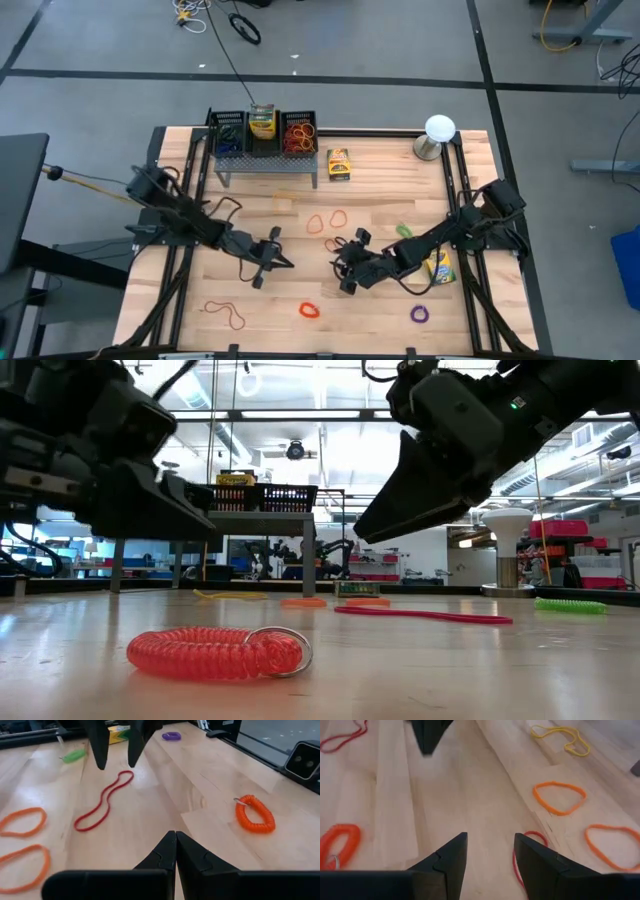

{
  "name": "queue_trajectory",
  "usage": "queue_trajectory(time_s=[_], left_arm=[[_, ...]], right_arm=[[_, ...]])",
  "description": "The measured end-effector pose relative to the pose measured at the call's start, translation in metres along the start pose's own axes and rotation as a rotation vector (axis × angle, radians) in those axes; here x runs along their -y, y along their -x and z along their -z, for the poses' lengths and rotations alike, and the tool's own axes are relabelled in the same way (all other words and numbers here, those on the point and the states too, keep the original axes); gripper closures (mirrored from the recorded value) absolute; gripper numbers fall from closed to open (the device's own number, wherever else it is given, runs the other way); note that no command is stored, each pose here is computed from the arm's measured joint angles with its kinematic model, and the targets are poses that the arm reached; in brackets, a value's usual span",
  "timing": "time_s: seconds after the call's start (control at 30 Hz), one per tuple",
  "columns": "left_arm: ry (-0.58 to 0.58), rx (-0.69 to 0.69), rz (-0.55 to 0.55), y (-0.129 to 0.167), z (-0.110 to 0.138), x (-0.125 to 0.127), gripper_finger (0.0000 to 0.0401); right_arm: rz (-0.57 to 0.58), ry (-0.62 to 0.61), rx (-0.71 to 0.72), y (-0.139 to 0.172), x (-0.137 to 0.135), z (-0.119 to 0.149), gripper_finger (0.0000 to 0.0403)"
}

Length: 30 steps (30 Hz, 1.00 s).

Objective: Pick & Place Office Desk Supplies
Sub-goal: Put the orange spiral keychain into the left black bin

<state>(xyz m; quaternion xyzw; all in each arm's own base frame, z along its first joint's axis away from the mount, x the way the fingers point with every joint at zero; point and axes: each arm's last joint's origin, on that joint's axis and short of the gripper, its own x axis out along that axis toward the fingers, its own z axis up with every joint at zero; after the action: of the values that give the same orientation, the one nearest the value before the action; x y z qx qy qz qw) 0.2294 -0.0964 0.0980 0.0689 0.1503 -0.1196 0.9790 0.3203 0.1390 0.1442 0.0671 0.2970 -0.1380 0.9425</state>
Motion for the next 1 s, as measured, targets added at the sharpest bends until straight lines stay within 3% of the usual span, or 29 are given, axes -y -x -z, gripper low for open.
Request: queue_trajectory(time_s=[0.17,0.33,0.47,0.63,0.83,1.0], left_arm=[[-0.003,-0.016,0.001,-0.017,0.004,0.003,0.0389],[-0.010,-0.030,0.001,-0.032,0.007,0.006,0.0388],[-0.010,-0.029,0.001,-0.041,0.006,0.008,0.0388],[-0.008,-0.016,0.001,-0.045,0.001,0.008,0.0388],[0.034,-0.015,0.006,-0.053,-0.006,0.011,0.0388],[-0.018,-0.144,0.096,-0.065,-0.007,0.022,0.0388]], right_arm=[[-0.036,-0.124,0.039,-0.003,0.001,-0.007,0.0229],[-0.196,-0.159,-0.006,-0.005,-0.002,-0.013,0.0235],[-0.244,-0.007,-0.059,0.006,-0.020,-0.012,0.0281],[-0.217,0.168,-0.096,0.033,-0.052,-0.016,0.0386],[-0.223,0.250,-0.058,0.060,-0.078,-0.006,0.0382],[-0.167,0.244,-0.013,0.060,-0.078,0.020,0.0398]])
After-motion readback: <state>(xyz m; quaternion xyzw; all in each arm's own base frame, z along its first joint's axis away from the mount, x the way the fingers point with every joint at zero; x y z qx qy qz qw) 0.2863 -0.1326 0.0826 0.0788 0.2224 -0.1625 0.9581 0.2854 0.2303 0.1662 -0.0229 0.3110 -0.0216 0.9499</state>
